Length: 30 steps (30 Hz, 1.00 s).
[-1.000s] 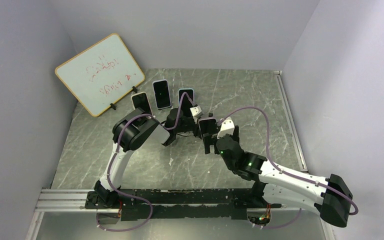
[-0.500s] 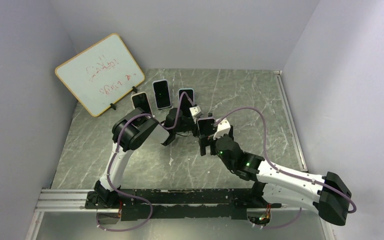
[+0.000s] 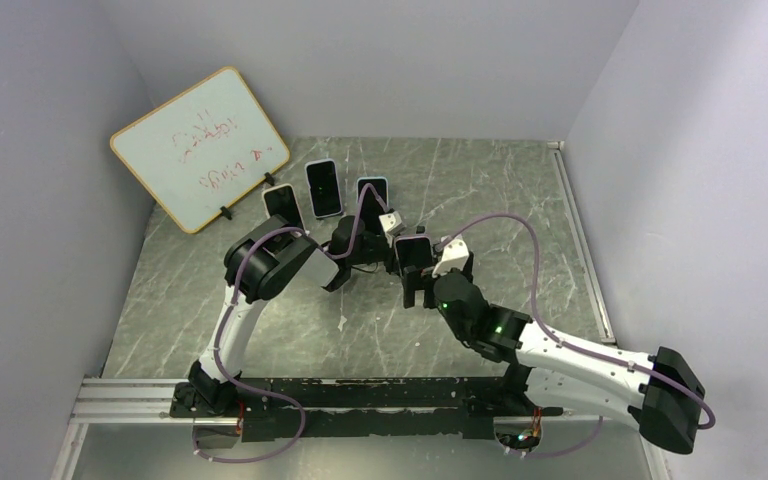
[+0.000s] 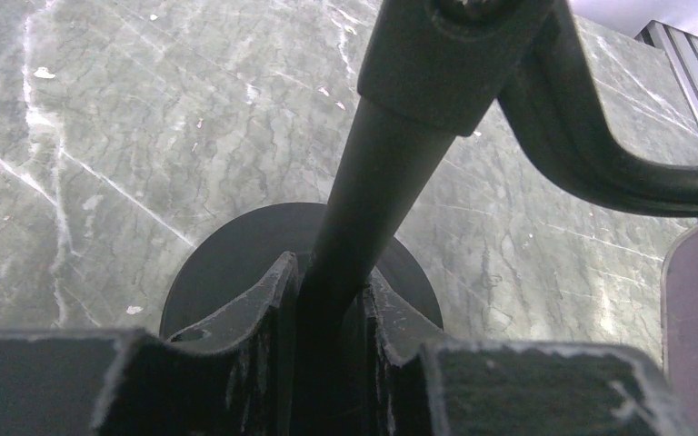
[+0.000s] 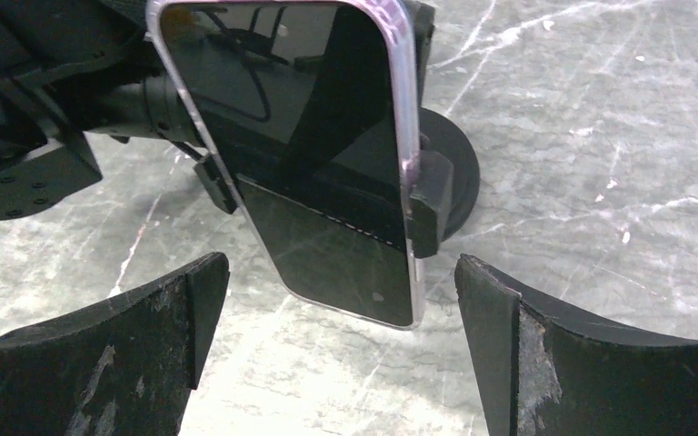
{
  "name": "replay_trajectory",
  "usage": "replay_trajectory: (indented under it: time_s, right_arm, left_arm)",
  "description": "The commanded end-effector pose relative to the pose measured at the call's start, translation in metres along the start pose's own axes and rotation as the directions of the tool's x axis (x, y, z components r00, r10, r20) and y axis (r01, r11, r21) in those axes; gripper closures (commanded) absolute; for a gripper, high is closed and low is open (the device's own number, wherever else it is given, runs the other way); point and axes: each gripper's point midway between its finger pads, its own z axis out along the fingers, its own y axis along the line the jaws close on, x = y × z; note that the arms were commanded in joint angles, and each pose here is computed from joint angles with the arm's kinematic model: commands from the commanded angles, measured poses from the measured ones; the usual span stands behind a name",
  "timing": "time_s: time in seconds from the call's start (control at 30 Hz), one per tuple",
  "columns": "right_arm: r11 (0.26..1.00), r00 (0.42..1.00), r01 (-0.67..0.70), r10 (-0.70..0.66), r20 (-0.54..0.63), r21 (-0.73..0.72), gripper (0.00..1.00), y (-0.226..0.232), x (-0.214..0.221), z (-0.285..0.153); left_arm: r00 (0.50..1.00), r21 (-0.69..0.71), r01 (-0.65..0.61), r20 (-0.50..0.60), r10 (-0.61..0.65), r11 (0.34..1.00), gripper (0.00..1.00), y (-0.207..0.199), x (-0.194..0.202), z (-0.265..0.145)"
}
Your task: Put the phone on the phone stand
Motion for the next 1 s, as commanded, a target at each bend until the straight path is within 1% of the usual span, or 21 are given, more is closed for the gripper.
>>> replay_trajectory:
  time_s: [0.0,0.1,0.2,0.53,0.67,0.97]
  right_arm:
    - [0.997,1.0,-0.012,0.014,-0.026,0.082,0.0,-0.014,0.006,-0.001]
    - [0.995,0.998,-0.019,0.024,-0.057,0.095,0.0,-0.012,0.012,0.003]
    - [0.998,0.997,-0.019,0.024,-0.071,0.065,0.0,-0.004,0.017,0.007]
    - [0.999,0.999,-0.031,0.03,-0.035,-0.034,0.0,0.013,0.013,0.01]
    - [0.999,0.999,-0.026,0.025,-0.048,-0.033,0.0,0.016,0.017,0.014]
    - [0.999,0.998,-0.023,0.024,-0.059,0.024,0.0,0.011,0.024,0.023]
  left_arm:
    - [0.978,-0.03,0.162,-0.129,-0.165,0.986,0.95,-0.001,0.044,-0.013]
    - [0.977,-0.028,0.167,-0.13,-0.17,0.985,0.95,-0.001,0.045,-0.013]
    - [0.977,-0.029,0.165,-0.132,-0.168,0.986,0.95,-0.002,0.045,-0.013]
    - [0.975,-0.034,0.162,-0.145,-0.165,0.986,0.95,-0.001,0.048,-0.014]
    - [0.975,-0.032,0.166,-0.145,-0.169,0.986,0.95,-0.001,0.048,-0.014]
    - [0.974,-0.039,0.155,-0.16,-0.159,0.987,0.95,0.0,0.049,-0.015]
